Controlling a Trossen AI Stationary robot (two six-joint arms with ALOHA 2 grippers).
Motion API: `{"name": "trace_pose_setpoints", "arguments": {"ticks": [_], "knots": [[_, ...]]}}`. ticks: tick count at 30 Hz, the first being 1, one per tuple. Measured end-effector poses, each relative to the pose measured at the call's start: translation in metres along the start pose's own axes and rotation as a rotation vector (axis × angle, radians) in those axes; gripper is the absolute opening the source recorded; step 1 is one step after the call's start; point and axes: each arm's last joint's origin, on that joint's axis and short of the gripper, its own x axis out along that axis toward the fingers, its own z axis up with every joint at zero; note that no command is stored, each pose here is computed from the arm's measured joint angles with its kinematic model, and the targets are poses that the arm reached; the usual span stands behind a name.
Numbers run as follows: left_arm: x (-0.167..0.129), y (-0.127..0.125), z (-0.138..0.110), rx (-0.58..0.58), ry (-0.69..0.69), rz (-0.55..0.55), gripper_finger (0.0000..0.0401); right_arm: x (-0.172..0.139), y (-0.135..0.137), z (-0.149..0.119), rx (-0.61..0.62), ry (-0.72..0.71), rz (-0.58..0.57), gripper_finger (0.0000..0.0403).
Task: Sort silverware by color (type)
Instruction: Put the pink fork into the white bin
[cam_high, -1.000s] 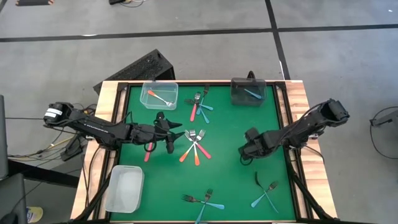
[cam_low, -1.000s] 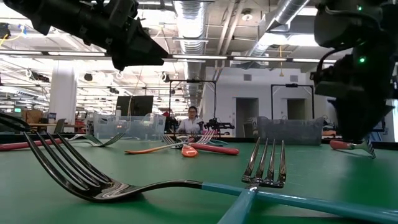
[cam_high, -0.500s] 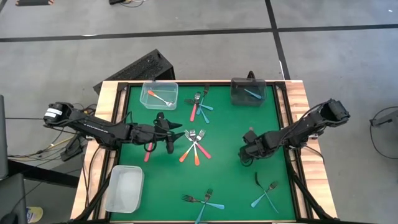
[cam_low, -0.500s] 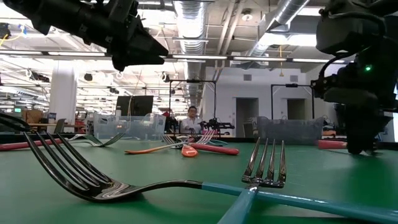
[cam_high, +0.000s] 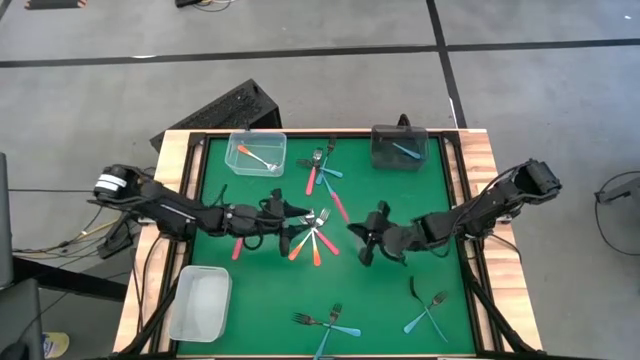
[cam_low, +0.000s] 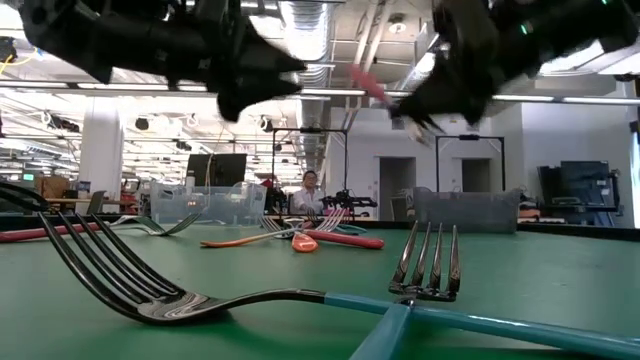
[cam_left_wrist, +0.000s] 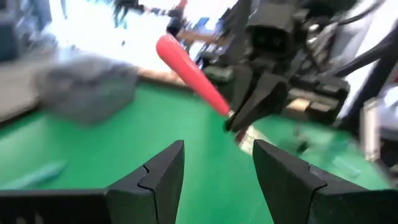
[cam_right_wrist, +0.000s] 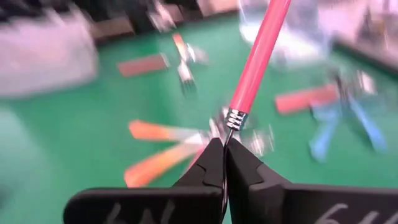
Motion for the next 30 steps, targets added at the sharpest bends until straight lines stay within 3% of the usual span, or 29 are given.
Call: {"name": "trace_pose_setpoints", "arguments": {"ticks": [7,15,21,25,30], "knots": [[0.012,-0.004,0.007,0.036,-0.266,-0.126,0.0178,-0.002,0.006,0.022,-0.079,-0.193,0.061,0.0014],[0.049,-0.007,0.011,0.107,-0.298,-0.178,0.0178,-0.002,0.008,0.023,-0.143,-0.203,0.114,0.0014],[0.056,-0.004,0.02,0.114,-0.318,-0.181,0.0175,-0.007,0.015,0.023,-0.177,-0.223,0.14,0.0014],[0.06,-0.006,0.027,0.113,-0.327,-0.252,0.0151,-0.008,0.016,0.023,-0.178,-0.224,0.147,0.0014],[0.066,-0.009,0.029,0.124,-0.277,-0.295,0.0087,-0.008,0.016,0.023,-0.176,-0.227,0.148,0.0017]]}}
